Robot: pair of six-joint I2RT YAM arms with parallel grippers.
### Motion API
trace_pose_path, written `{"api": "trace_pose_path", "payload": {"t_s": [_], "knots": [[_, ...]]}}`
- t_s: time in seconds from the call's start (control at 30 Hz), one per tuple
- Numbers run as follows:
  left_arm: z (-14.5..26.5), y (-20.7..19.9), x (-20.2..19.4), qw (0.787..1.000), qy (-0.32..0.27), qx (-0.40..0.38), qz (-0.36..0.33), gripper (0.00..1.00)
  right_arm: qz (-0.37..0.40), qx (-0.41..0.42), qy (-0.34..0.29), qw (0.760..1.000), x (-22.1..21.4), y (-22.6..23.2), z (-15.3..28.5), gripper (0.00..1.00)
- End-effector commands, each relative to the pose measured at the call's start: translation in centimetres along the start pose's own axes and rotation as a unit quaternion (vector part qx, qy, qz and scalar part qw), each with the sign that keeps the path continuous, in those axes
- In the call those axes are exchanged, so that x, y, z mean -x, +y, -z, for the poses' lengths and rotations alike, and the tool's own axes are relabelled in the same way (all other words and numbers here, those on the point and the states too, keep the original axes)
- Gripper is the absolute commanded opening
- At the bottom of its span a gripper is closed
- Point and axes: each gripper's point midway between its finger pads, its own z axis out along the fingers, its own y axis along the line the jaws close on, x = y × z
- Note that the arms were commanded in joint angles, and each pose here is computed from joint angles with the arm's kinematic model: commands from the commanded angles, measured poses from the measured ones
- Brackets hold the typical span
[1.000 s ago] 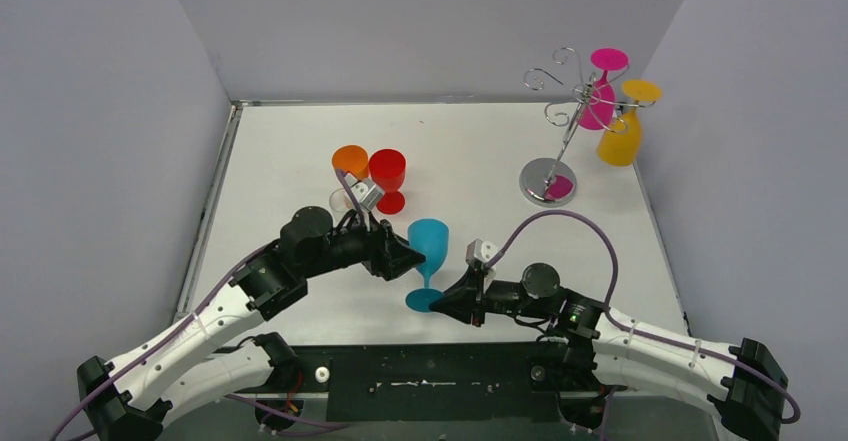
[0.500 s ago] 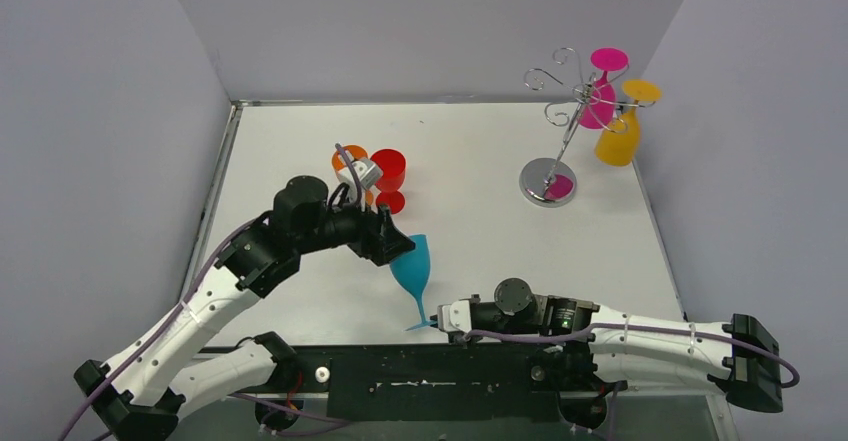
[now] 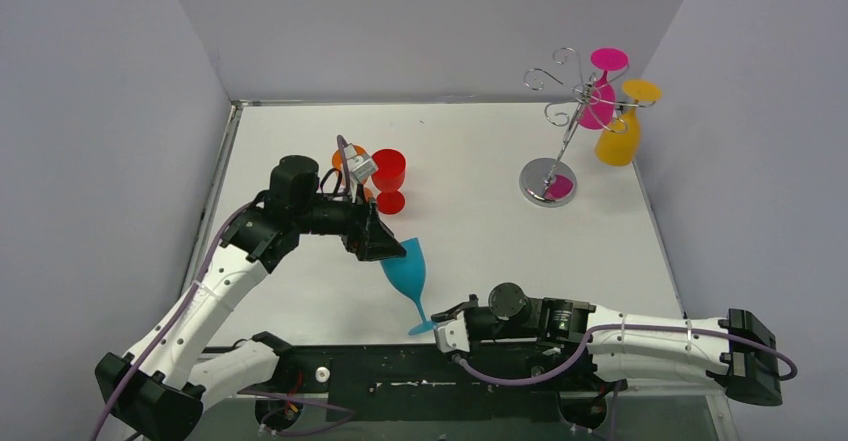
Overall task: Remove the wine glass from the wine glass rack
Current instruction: Place the wine glass at the center of the board.
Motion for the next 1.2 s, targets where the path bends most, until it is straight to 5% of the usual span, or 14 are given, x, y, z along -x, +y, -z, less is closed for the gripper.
{"api": "trace_pose_path", "payload": {"t_s": [0.0,0.23,0.47,0.83,1.17], "knots": [[0.6,-2.9,0.1,0.997,0.0,-0.076,-0.031,0.72,0.036,-0.026,-0.037,0.998,3.0,-2.2,0.2,0.0],[-0.6,0.0,-0.5,1.0,0.026,-0.011,-0.013,0.68,0.048,-0.025,-0.045,0.998,3.4,-2.4,0.1,0.0],[-0.8,-1.9,0.5,0.997,0.024,-0.061,-0.038,0.62,0.066,-0.027,-0.037,0.997,3.8,-3.0,0.2,0.0],[-2.1,-4.4,-3.3,0.985,0.074,-0.139,-0.076,0.21,0.103,-0.016,0.019,0.994,2.3,-3.4,1.0,0.0],[-2.0,-4.4,-5.2,0.981,0.089,-0.148,-0.083,0.02,0.113,-0.021,0.017,0.993,1.9,-3.4,0.7,0.0]]}}
